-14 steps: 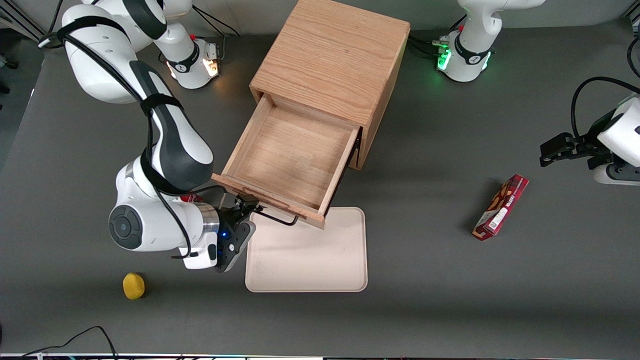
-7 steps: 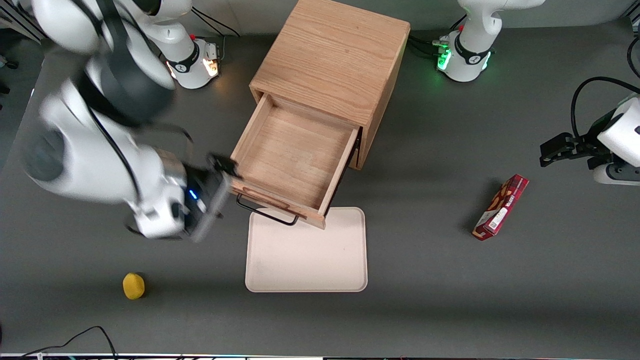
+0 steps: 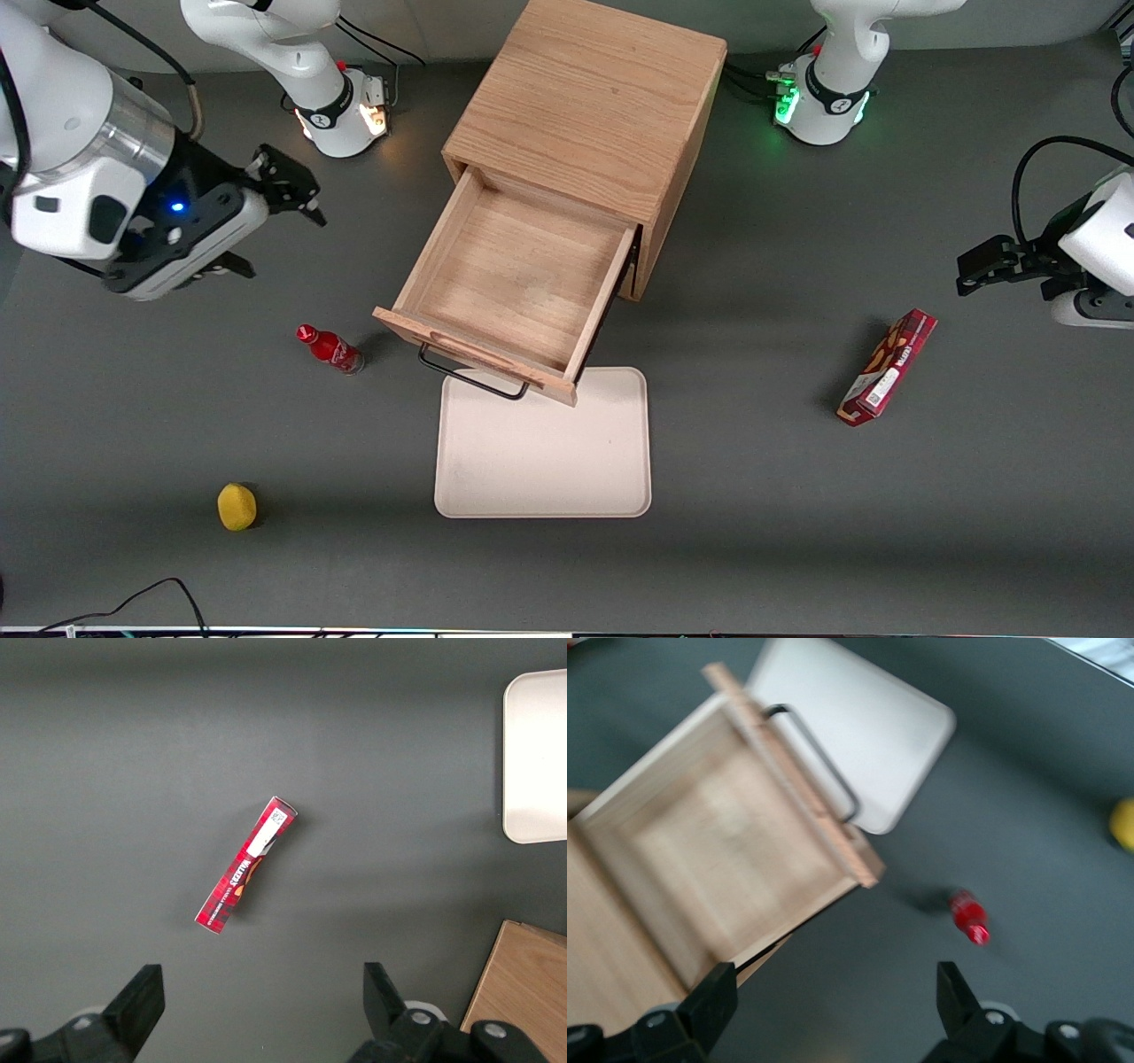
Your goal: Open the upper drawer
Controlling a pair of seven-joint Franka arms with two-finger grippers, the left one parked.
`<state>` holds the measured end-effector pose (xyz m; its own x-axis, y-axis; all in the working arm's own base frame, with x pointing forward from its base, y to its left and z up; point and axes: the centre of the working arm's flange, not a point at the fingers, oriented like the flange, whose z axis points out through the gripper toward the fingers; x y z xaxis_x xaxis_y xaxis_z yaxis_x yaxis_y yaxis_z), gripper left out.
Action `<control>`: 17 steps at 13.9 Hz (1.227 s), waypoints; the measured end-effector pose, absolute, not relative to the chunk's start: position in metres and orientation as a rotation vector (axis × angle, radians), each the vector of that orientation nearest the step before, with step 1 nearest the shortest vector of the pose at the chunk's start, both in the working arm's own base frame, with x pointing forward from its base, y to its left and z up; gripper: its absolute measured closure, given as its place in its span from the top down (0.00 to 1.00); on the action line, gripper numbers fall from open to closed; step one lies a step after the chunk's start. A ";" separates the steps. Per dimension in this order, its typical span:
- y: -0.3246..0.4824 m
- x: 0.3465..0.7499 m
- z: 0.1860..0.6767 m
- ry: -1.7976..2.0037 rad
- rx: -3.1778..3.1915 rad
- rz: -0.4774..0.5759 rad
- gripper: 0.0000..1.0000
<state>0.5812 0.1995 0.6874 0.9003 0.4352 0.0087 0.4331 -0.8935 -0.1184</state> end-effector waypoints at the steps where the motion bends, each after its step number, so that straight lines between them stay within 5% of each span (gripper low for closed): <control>1: 0.190 0.580 0.690 -0.606 -2.991 0.036 1.00; 6: 0.072 0.547 0.702 -0.238 -3.125 0.183 1.00; 13: -0.006 0.500 0.595 -0.031 -3.104 0.020 1.00; 17: -0.003 0.500 0.604 -0.017 -3.103 -0.012 1.00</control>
